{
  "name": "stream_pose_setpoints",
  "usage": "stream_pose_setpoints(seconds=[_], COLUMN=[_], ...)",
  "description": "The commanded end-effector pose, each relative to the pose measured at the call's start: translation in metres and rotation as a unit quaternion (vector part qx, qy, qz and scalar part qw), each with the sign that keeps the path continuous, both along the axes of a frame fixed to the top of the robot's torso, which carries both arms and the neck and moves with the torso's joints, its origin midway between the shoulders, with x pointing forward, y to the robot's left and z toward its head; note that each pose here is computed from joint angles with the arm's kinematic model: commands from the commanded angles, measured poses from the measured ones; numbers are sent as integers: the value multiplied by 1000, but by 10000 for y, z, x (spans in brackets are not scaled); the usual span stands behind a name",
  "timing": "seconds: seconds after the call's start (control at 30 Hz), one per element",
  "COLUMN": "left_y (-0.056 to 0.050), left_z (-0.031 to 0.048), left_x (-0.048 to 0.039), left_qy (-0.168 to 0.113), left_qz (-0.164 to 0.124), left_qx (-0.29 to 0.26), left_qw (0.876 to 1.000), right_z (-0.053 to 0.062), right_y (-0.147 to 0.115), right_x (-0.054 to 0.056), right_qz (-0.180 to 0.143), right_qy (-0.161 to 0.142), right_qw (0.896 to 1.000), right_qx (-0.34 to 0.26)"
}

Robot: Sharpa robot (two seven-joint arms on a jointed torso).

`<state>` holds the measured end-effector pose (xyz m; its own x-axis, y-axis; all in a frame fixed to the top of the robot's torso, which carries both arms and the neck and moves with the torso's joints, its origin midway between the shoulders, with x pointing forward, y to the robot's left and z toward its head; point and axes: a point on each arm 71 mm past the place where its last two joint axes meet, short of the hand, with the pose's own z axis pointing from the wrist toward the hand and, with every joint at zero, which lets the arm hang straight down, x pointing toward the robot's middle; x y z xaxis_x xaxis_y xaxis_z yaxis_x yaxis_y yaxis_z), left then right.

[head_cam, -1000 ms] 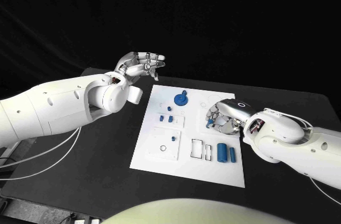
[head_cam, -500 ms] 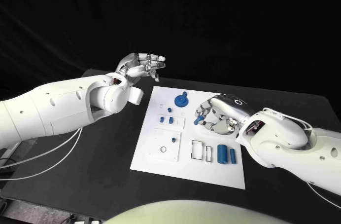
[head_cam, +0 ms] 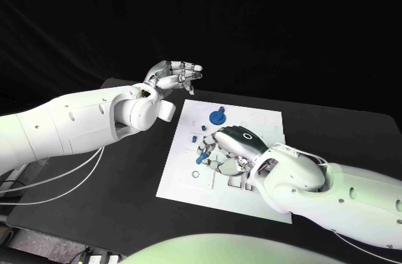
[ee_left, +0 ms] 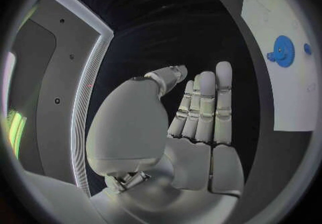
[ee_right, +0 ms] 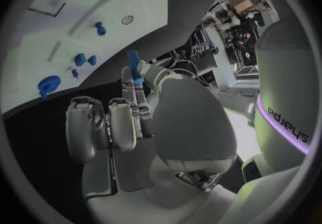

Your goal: Assemble the parts on the task board

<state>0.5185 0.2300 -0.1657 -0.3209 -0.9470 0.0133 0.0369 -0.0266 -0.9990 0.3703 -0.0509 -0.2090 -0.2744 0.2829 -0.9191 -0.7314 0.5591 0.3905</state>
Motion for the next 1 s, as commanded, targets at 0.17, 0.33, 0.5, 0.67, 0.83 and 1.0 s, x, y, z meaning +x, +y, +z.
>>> stream_pose_setpoints(seconds=[0.17, 0.33, 0.5, 0.67, 0.83, 1.0], left_y=[-78, -98, -105, -108, -110, -111], left_z=[5, 2, -1, -3, -5, -6], left_x=[-3, 0, 2, 2, 2, 2], left_qy=[1, 2, 2, 3, 3, 3], left_qz=[-15, -17, -18, -19, -19, -19], left_qx=[-8, -8, -8, -8, -8, -8], left_qw=[1000, 1000, 1000, 1000, 1000, 1000], right_z=[-197, -317, -401, -442, -460, -468], right_y=[147, 177, 170, 166, 171, 192], right_x=[-22, -7, 24, 41, 46, 40], right_qz=[25, 25, 21, 19, 21, 23], right_qy=[20, 31, 34, 26, 18, 15], right_qw=[999, 999, 998, 998, 997, 997], right_qx=[-10, -26, -45, -62, -72, -74])
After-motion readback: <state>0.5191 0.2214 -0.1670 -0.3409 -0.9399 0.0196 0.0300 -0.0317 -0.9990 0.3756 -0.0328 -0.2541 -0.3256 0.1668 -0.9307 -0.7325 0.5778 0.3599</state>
